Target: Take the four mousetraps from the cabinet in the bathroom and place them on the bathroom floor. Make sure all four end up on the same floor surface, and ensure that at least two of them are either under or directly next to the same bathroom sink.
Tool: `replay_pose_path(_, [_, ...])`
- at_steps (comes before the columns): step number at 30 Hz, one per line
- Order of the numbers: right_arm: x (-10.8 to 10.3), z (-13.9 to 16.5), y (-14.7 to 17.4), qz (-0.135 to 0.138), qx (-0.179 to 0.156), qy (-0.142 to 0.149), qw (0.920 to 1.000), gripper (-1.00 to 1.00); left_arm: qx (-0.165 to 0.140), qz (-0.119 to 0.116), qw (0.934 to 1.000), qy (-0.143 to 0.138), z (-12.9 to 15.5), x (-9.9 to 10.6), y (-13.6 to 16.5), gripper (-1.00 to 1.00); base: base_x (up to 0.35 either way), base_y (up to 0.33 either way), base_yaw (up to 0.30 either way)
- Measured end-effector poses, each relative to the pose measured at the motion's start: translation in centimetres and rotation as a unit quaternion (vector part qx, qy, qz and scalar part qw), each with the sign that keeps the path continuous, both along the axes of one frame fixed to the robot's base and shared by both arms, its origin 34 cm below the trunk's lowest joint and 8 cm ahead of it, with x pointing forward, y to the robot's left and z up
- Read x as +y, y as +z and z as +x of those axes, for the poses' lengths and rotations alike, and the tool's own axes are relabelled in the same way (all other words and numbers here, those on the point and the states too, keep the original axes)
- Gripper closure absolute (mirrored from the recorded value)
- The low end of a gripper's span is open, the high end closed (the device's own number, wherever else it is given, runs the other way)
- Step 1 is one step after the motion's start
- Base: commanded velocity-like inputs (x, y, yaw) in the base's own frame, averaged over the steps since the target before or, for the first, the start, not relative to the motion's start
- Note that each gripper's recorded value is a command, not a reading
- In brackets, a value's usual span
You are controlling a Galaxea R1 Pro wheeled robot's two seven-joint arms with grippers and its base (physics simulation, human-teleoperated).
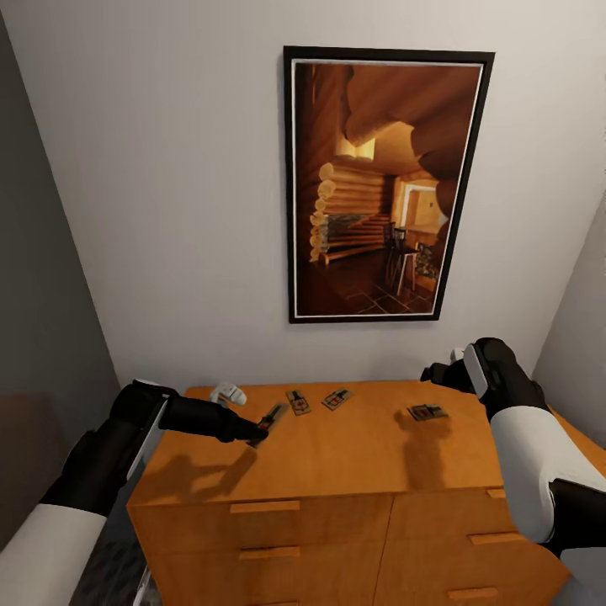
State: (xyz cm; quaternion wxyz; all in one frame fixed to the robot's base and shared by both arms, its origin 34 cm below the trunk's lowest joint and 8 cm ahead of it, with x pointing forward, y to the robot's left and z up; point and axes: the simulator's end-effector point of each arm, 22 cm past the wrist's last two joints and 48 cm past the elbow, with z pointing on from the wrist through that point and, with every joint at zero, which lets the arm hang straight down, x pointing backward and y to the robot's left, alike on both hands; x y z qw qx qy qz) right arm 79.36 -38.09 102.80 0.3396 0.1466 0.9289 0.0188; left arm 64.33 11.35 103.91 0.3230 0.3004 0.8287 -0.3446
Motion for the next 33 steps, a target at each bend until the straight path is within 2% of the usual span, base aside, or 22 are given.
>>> replay_pose_path(17, [0.0,0.0,0.0,0.000,0.000,0.000,1.0000,-1.00,-0.001,0.001,1.0000,0.002,0.1,0.1,0.0,1.00,-0.002,-0.005,0.000])
replay_pose_path(33, [0.7,-0.1,-0.6,0.005,0.007,0.004,0.9999,-1.00,-0.011,-0.017,0.9996,0.019,0.8,1.1,1.3,1.00,0.000,0.000,0.000])
